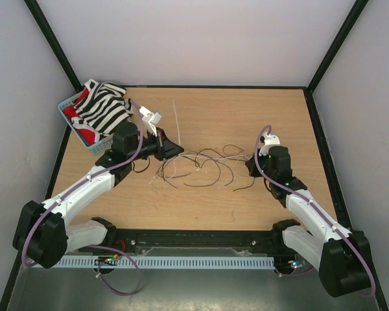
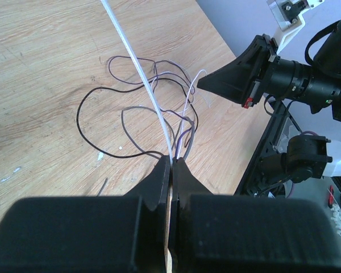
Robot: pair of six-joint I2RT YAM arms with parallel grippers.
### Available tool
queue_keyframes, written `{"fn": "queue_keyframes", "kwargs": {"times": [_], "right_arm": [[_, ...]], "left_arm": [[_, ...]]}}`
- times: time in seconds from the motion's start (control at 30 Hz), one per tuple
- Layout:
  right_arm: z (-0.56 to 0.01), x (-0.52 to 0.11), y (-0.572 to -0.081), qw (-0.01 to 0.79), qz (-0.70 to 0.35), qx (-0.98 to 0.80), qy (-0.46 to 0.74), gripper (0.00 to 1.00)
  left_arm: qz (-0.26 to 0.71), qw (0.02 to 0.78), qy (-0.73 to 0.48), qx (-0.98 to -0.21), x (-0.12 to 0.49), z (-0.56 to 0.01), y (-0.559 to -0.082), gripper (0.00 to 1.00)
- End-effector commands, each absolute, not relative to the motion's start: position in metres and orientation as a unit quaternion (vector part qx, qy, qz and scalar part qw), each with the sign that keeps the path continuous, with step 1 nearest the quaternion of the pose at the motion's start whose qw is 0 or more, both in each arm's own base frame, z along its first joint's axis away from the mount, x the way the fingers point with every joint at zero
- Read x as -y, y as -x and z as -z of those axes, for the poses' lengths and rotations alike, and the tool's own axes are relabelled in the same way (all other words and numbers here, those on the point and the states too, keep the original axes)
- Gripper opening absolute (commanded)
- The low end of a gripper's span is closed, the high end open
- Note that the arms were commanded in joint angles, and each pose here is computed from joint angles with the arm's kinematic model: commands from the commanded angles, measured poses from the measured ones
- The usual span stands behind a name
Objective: Zip-tie the wires
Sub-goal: Adjust the cable at the center of the board.
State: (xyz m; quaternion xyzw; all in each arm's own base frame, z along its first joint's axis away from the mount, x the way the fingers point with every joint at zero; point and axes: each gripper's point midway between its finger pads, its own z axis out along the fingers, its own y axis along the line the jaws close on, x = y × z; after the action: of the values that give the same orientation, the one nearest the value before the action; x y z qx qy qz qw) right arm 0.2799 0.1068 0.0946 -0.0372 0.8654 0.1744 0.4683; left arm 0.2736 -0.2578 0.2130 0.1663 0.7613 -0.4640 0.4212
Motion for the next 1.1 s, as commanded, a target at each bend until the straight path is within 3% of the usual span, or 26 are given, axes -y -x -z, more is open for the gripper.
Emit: {"fn": "queue_keyframes", "kwargs": {"times": [0.0,0.43,0.6,0.67,0.9,1.07], "right_arm": [[-0.102,-0.093,-0.285,0.477,-0.158,-0.864,-0.008,0.00],[-0.109,-0.104,-0.286,0.483,-0.190,-0.855,0.013,0.01],[-0.132,-0.124,-0.283,0.508,-0.242,-0.824,0.064,0.41],[-0.141,-0.128,-0.282,0.520,-0.250,-0.813,0.079,0.50],[-0.187,-0.164,-0.270,0.552,-0.353,-0.740,0.151,0.55],[-0.191,-0.188,-0.266,0.524,-0.414,-0.723,0.175,0.55]], "left_arm": [[0.461,0.450,-0.172,-0.746,0.253,-0.236,-0.278,0.00],[0.458,0.449,-0.169,-0.748,0.252,-0.235,-0.279,0.00],[0.460,0.449,-0.168,-0.748,0.252,-0.236,-0.279,0.00],[0.460,0.450,-0.168,-0.747,0.252,-0.238,-0.279,0.00],[0.461,0.446,-0.171,-0.748,0.253,-0.236,-0.279,0.00],[0.463,0.445,-0.175,-0.746,0.254,-0.237,-0.278,0.00]]}}
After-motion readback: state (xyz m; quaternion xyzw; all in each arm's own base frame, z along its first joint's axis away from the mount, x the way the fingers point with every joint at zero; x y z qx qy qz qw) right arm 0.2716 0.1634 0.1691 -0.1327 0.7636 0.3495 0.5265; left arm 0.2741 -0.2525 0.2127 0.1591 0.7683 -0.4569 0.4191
